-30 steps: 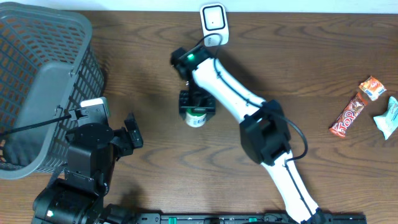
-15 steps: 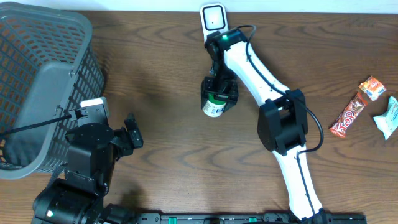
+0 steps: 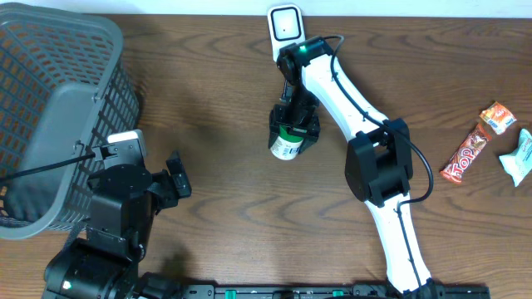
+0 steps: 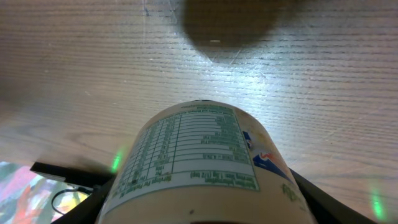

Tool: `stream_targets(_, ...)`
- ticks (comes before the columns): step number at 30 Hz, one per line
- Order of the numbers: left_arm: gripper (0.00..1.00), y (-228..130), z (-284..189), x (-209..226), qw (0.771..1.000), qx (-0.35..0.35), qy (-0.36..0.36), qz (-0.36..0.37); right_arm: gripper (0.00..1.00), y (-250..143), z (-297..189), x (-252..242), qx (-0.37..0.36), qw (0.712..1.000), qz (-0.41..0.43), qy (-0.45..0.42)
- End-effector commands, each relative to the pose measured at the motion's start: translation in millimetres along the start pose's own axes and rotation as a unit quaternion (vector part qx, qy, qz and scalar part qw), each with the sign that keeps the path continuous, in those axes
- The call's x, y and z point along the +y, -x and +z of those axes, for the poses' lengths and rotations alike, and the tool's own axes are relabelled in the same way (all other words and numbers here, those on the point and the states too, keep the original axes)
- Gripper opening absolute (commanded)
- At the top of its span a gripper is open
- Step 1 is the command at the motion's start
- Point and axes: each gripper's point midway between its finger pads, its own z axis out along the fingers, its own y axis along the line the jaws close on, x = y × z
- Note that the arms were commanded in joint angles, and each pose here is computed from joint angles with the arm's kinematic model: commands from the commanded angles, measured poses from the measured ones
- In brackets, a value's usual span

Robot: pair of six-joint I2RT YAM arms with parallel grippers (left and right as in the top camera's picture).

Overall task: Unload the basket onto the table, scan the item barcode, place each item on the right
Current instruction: 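Lift the jar and raise it toward the white scanner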

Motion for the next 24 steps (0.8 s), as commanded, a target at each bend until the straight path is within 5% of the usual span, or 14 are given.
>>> stream_targets(1,0.98,6.1,-3.5,1.9,1.0,-0.009,0.003,-0.006,0.41,-0.2,-4.2,7.9,0.002,1.0,-0.01,0.021)
stream_targets(13,0.98,6.2,-3.5,1.8,1.0,-0.009,0.003,-0.006,0.35,35.4,-13.4,-23.4,-0.08,0.995,-0.013,-0.061)
stream_targets(24,0.98,6.1,-3.5,1.9,1.0,-0.009,0.003,-0.006,0.33,57.9,-104.6,-40.5,-0.222,0.969,-0.007,-0.105)
